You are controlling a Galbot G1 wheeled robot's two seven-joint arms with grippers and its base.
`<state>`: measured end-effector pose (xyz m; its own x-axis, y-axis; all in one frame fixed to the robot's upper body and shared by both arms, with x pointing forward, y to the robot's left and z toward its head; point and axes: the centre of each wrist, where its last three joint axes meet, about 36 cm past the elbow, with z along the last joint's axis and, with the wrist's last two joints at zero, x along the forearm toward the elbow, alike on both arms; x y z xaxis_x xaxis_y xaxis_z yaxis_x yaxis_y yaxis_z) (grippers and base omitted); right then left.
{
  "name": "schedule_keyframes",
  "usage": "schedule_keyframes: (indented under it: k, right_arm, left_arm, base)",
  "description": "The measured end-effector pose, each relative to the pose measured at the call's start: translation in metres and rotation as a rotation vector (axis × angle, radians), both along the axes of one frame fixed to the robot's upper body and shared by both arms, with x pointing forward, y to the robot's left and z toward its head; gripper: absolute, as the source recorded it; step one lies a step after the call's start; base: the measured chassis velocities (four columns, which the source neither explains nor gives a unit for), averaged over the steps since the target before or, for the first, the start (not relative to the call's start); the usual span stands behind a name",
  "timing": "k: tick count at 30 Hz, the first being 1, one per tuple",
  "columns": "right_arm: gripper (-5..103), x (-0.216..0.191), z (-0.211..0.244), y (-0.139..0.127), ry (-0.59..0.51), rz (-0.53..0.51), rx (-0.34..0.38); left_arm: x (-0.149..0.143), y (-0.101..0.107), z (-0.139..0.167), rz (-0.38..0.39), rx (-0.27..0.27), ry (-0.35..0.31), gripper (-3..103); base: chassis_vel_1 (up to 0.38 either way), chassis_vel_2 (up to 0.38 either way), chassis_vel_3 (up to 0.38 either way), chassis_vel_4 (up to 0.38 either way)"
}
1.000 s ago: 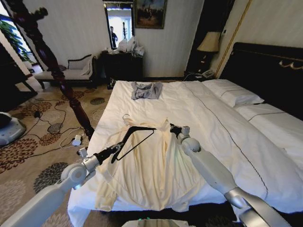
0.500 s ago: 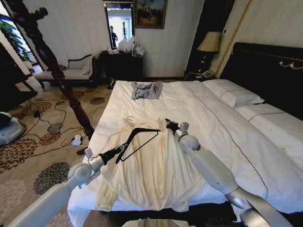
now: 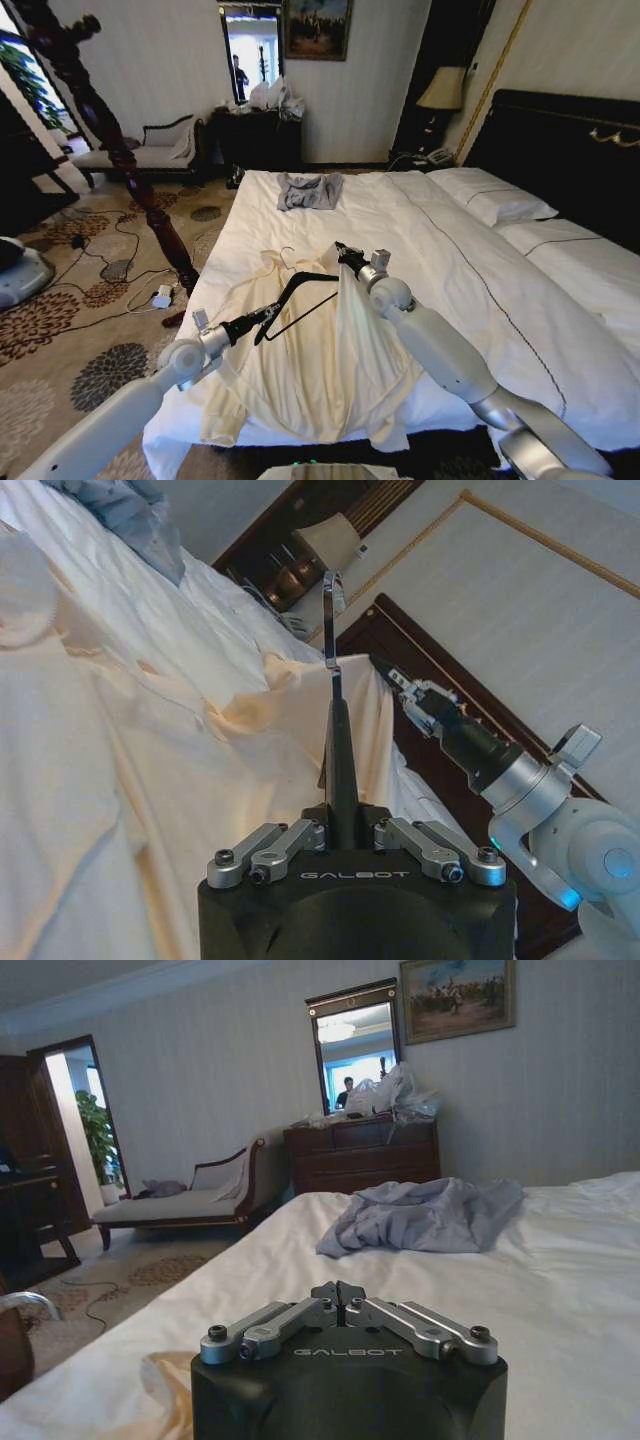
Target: Pick up the clothes from the bed and hang them on the clothes hanger.
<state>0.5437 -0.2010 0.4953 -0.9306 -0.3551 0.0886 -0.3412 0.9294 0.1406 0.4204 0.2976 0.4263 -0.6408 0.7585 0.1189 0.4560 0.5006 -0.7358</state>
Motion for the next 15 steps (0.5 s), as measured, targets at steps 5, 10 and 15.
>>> schedule_keyframes:
  k: [5, 10, 15]
  right_arm:
    - [0, -0.005, 0.008, 0.012, 0.014, 0.027, 0.047]
    - [0, -0.008, 0.018, 0.025, 0.019, 0.06, 0.082]
    - [0, -0.013, 0.026, 0.035, 0.03, 0.095, 0.122]
  left_arm:
    - [0.006, -0.009, -0.005, -0.027, -0.008, 0.007, 15]
    - [0.021, -0.016, -0.006, -0.045, -0.015, -0.002, 15]
    - [0.038, -0.017, -0.002, -0.054, -0.023, -0.028, 15]
  base:
    - [0.0, 0.0, 0.0, 0.0]
    - [0.0, 0.0, 0.0, 0.0]
    - [0.0, 0.0, 0.0, 0.0]
